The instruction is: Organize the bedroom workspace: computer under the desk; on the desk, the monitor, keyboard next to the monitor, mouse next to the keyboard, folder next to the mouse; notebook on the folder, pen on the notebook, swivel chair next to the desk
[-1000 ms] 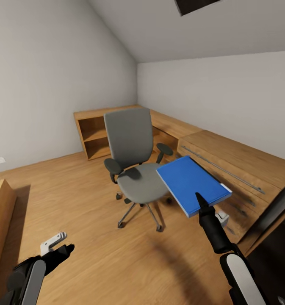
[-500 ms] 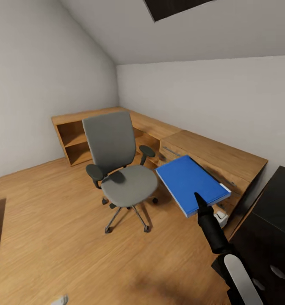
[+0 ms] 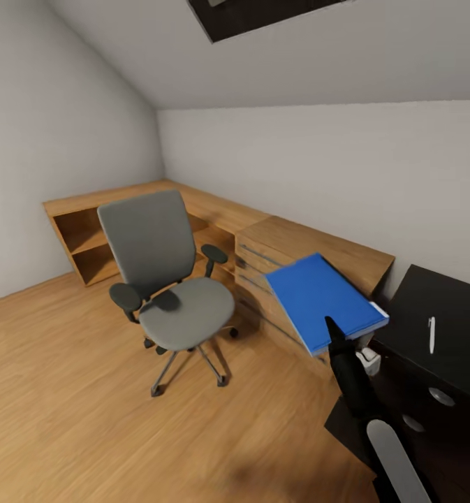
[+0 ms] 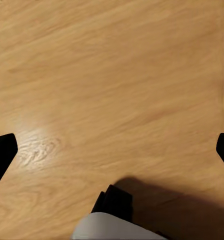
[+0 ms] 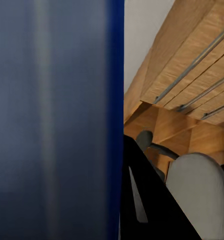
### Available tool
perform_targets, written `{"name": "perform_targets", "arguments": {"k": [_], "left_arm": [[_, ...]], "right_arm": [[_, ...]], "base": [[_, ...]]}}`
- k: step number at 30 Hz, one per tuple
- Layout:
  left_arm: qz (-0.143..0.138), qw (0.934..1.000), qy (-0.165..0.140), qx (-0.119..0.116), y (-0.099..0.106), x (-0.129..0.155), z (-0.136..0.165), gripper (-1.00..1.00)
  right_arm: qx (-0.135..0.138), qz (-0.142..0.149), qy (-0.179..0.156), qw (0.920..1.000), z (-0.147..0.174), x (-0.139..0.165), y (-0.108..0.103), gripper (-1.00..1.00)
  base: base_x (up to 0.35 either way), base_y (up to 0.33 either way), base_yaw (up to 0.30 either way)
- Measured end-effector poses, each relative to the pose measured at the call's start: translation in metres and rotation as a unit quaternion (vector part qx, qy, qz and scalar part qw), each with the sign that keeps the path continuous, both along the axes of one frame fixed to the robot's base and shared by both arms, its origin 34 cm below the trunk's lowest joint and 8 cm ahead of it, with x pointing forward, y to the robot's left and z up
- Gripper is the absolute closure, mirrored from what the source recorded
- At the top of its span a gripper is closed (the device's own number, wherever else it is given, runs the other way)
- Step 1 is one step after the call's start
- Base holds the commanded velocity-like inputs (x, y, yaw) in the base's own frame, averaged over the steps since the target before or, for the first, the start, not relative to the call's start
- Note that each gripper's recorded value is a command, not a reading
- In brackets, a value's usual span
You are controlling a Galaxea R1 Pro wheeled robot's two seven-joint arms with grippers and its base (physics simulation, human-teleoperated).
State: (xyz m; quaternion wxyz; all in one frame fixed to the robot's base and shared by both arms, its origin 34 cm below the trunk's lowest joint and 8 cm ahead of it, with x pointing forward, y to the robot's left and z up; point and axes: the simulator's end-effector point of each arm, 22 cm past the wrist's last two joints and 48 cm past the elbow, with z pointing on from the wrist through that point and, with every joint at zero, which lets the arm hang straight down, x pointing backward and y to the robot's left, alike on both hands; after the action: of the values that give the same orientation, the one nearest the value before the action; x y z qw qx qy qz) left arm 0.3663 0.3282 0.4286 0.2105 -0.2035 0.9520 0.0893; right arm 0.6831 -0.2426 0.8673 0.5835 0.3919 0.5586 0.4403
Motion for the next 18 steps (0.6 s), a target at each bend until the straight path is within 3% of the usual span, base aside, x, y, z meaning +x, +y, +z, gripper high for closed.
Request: {"name": "perform_targets", "arguments": {"k": [5, 8, 10, 18], "left_arm": [[-0.015, 0.9999, -0.002, -0.008, -0.008, 0.003, 0.008, -1.00], [-0.053, 0.9986, -0.002, -0.003, -0.017, 0.008, 0.014, -1.00], [-0.095, 0.9954, -0.002, 0.002, -0.028, 0.013, 0.018, -1.00], [-0.143, 0.9881, -0.056, 0.016, -0.045, 0.038, 0.043, -1.00]], "right_arm": [[-0.001, -0.012, 0.012, 0.9999, 0.004, 0.001, -0.006, 1.00], [-0.001, -0.019, 0.020, 0.9996, 0.006, 0.002, -0.010, 1.00], [-0.002, -0.023, 0.023, 0.9995, 0.008, 0.002, -0.012, 1.00], [0.000, -0.051, 0.045, 0.9977, 0.012, 0.003, -0.034, 1.00]], "base": [[0.000, 0.000, -0.269], [0.000, 0.000, -0.270], [0.000, 0.000, -0.270], [0.000, 0.000, -0.270]]}}
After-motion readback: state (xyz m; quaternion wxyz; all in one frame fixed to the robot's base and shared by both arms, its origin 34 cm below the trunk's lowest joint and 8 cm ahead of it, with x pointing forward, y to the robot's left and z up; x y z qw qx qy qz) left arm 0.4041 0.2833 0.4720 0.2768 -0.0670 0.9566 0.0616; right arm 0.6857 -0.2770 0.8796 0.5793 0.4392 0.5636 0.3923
